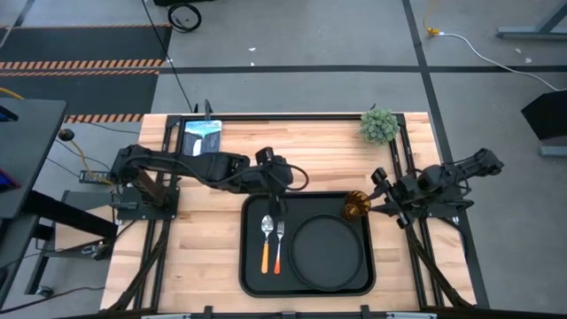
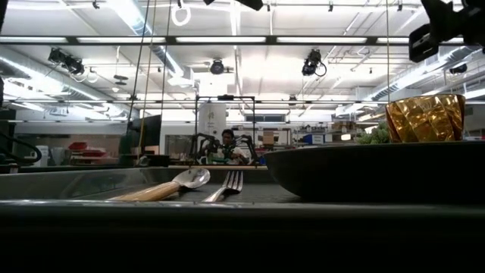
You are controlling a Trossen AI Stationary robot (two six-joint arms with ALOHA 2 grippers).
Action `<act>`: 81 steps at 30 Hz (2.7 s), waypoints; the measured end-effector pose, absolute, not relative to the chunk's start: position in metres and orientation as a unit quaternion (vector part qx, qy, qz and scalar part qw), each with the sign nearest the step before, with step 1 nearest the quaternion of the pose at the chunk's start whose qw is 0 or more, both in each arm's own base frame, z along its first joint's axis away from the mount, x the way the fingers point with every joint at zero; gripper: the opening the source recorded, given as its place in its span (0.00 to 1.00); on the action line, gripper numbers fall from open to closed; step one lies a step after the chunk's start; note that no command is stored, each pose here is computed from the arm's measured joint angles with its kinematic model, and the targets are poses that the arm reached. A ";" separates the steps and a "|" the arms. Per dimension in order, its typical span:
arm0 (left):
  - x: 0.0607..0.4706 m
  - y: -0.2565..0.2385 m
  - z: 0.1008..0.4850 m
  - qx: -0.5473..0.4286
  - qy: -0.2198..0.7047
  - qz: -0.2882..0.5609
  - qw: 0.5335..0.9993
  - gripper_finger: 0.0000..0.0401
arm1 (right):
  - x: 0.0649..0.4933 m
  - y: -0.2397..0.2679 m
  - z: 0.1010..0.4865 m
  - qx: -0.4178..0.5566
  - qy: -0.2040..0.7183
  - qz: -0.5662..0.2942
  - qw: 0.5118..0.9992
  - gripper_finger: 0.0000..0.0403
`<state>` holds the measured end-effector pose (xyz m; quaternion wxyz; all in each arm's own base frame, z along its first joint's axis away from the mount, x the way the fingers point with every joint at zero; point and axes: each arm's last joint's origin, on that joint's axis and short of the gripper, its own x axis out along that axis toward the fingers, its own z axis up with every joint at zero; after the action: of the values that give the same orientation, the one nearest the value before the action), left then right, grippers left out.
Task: Pick and place plate/cup/fork/spoon on tray
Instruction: Return to Home Position
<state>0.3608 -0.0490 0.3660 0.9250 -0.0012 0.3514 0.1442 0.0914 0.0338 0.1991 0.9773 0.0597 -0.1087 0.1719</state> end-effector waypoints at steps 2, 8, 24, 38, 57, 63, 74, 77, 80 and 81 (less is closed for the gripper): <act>0.363 -0.048 0.366 0.018 0.349 0.137 0.927 0.01 | 0.091 0.034 0.195 0.067 -0.105 0.170 0.978 0.35; 0.368 -0.045 0.370 0.080 0.328 0.132 0.932 0.02 | 0.089 0.033 0.191 0.084 -0.117 0.169 0.975 0.35; 0.380 -0.047 0.401 0.097 0.174 0.137 0.970 0.03 | 0.090 0.024 0.189 0.093 -0.119 0.027 0.988 0.35; 0.383 -0.051 0.413 -0.035 0.097 0.147 0.984 0.03 | 0.090 0.024 0.189 0.093 -0.119 0.026 0.988 0.35; 0.334 -0.065 0.402 -0.052 0.126 0.212 0.968 0.03 | 0.090 0.024 0.190 0.094 -0.120 0.026 0.988 0.35; 0.298 -0.076 0.357 0.007 0.100 0.200 0.975 0.03 | 0.090 0.024 0.190 0.094 -0.123 0.026 0.988 0.35; 0.227 -0.052 0.256 0.097 0.069 0.193 0.974 0.03 | 0.090 0.024 0.190 0.094 -0.122 0.026 0.988 0.35; 0.205 -0.045 0.233 0.098 0.071 0.193 0.974 0.03 | 0.090 0.024 0.190 0.094 -0.122 0.026 0.988 0.35; 0.183 -0.038 0.218 0.081 0.063 0.193 0.976 0.03 | 0.090 0.024 0.190 0.094 -0.122 0.026 0.988 0.35; 0.176 -0.036 0.212 0.073 0.061 0.190 0.977 0.03 | 0.090 0.024 0.190 0.094 -0.122 0.026 0.988 0.35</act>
<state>0.1762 -0.0364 0.2121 0.9771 0.0734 0.0605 0.1901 0.0902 0.0243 0.1901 0.9877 0.0941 -0.1218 0.0263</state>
